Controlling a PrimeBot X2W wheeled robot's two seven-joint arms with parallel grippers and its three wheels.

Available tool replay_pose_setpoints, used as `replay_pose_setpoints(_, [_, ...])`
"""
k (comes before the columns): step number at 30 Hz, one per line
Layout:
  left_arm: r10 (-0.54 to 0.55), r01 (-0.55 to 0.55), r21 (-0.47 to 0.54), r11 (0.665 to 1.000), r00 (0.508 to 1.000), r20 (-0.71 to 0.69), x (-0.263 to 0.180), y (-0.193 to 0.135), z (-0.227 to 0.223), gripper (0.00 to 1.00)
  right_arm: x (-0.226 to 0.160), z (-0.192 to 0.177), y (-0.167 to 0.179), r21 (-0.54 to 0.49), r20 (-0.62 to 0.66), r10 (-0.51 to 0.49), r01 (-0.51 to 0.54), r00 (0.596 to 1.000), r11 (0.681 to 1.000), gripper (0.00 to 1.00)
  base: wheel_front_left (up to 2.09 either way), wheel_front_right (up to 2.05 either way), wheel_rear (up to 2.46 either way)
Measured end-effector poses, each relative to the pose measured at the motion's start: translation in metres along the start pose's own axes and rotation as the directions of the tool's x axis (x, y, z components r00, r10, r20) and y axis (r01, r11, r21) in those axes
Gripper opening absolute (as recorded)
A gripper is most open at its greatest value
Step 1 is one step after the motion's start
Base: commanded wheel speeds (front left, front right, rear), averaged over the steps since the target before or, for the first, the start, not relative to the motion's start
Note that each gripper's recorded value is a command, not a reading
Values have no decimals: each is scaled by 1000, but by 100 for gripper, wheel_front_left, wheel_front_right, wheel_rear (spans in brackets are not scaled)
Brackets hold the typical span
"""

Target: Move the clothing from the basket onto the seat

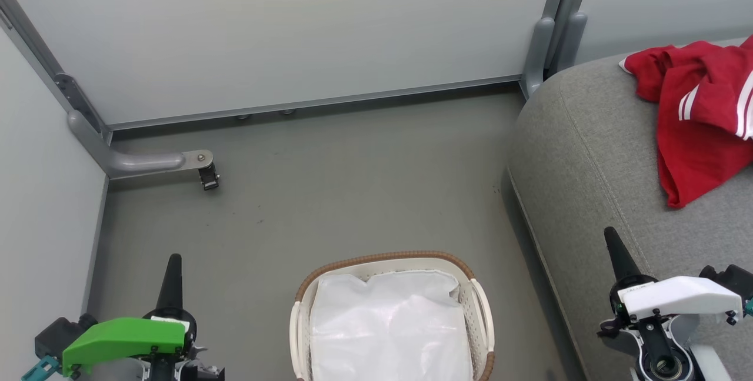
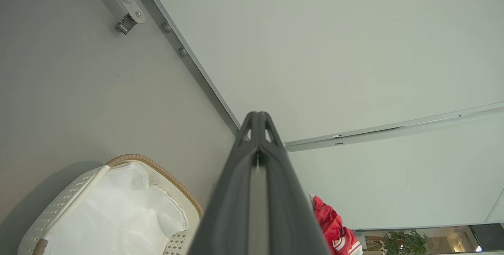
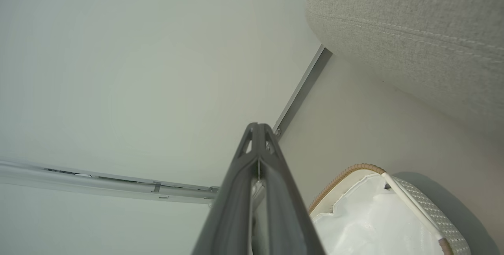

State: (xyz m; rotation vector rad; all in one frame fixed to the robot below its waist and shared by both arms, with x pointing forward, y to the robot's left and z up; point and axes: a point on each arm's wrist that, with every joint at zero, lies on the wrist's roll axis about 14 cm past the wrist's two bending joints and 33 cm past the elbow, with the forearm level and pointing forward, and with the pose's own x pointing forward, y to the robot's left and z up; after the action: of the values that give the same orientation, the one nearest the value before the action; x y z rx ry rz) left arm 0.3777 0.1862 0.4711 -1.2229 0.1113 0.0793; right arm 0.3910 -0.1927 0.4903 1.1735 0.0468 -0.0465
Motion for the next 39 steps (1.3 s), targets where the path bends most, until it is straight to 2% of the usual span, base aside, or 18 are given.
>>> replay_pose_setpoints(19, [-37, 38, -150, 988, 999, 9, 3, -9, 9, 0, -1, 5, 4, 169, 2, 18, -18, 1000, 985, 0, 0, 0, 0])
replay_pose_setpoints(39, [-82, 87, -280, 956, 996, 28, 5, -21, 19, 0, -2, 9, 10, 320, 5, 45, -45, 999, 946, 0, 0, 0, 0])
